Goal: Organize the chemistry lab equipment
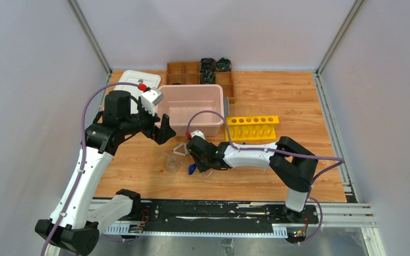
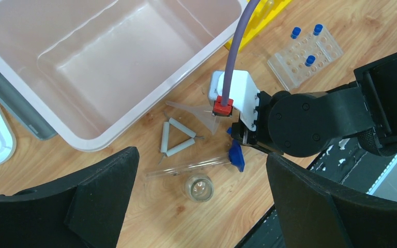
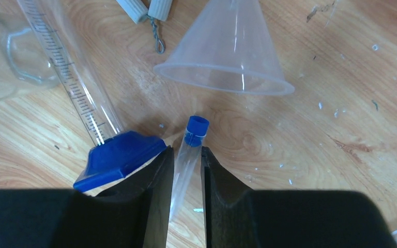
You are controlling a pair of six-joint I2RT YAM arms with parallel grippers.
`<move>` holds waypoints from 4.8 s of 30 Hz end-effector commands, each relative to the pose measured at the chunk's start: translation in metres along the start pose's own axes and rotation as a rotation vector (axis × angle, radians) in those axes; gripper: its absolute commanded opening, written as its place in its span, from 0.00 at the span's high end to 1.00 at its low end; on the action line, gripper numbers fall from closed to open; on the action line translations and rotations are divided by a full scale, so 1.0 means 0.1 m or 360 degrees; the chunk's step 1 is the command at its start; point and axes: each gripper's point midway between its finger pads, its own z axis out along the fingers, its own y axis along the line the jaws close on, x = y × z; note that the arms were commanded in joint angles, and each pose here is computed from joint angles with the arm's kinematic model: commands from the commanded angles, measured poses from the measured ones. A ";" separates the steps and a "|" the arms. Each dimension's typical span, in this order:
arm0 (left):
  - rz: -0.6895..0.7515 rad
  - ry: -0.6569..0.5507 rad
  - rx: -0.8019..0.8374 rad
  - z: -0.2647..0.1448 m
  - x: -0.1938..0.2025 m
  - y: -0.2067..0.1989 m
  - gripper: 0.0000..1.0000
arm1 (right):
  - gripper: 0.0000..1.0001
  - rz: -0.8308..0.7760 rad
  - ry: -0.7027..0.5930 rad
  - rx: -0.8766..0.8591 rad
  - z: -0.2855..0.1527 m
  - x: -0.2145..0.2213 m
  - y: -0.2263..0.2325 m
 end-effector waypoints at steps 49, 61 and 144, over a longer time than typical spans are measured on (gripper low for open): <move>-0.0213 -0.0120 0.0585 0.03 -0.12 -0.62 0.31 | 1.00 0.0515 -0.1471 -0.0688 -2.44 -2.28 0.73; -0.0148 -0.0126 0.0560 0.05 -0.11 -0.58 0.94 | 0.72 0.0547 -0.1351 -0.0521 -2.30 -2.16 0.58; -0.0072 -0.0041 0.0212 0.06 -0.05 -0.22 0.00 | 1.00 0.0442 -0.1055 0.0624 -1.32 0.30 -1.67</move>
